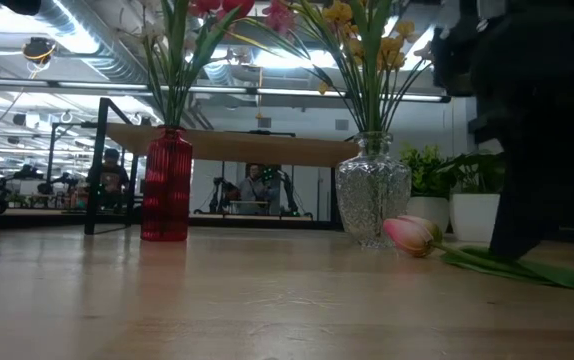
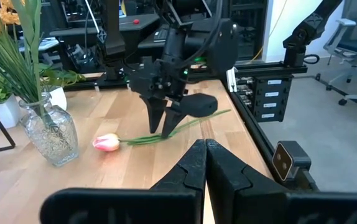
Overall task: Pick and place flowers into a vace then onto a shelf
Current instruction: Put the pink flower into the transparent flower vase
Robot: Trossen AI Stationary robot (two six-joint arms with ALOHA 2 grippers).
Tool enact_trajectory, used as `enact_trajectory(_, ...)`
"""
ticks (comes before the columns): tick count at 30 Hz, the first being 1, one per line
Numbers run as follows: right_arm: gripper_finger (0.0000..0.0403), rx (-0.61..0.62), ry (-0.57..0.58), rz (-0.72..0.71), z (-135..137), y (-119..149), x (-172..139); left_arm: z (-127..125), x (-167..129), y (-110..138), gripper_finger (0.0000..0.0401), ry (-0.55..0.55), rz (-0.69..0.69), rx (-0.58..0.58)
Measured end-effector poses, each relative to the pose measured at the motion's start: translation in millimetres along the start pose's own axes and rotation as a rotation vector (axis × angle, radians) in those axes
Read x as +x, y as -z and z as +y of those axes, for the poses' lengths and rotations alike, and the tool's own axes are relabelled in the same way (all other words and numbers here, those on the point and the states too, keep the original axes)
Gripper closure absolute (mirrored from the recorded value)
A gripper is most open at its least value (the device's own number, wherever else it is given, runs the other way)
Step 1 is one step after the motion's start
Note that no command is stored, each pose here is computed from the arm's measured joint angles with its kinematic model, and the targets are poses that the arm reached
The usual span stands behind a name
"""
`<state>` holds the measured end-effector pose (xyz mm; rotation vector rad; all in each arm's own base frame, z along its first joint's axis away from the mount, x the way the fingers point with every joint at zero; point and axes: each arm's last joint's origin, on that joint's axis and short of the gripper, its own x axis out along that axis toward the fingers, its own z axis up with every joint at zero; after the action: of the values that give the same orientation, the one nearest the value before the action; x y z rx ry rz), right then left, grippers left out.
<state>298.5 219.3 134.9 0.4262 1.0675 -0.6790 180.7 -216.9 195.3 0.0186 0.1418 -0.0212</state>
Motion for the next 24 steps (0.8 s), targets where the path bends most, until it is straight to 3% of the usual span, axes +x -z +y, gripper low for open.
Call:
enact_trajectory(10,0.0261,0.013,0.042,0.036,1.0,-0.7,19.1,0.0,0.0,0.0,0.0395,0.000,0.000,0.000)
enact_trajectory(20,0.0389,0.004,0.040,0.061,-4.0,-5.1,8.6,0.3,0.0,1.5,0.0397,-0.003,0.010,0.015)
enact_trajectory(24,0.0386,-0.039,0.036,0.072,-6.4,-7.2,3.2,0.5,0.0,2.5,0.0399,-0.006,0.017,0.006)
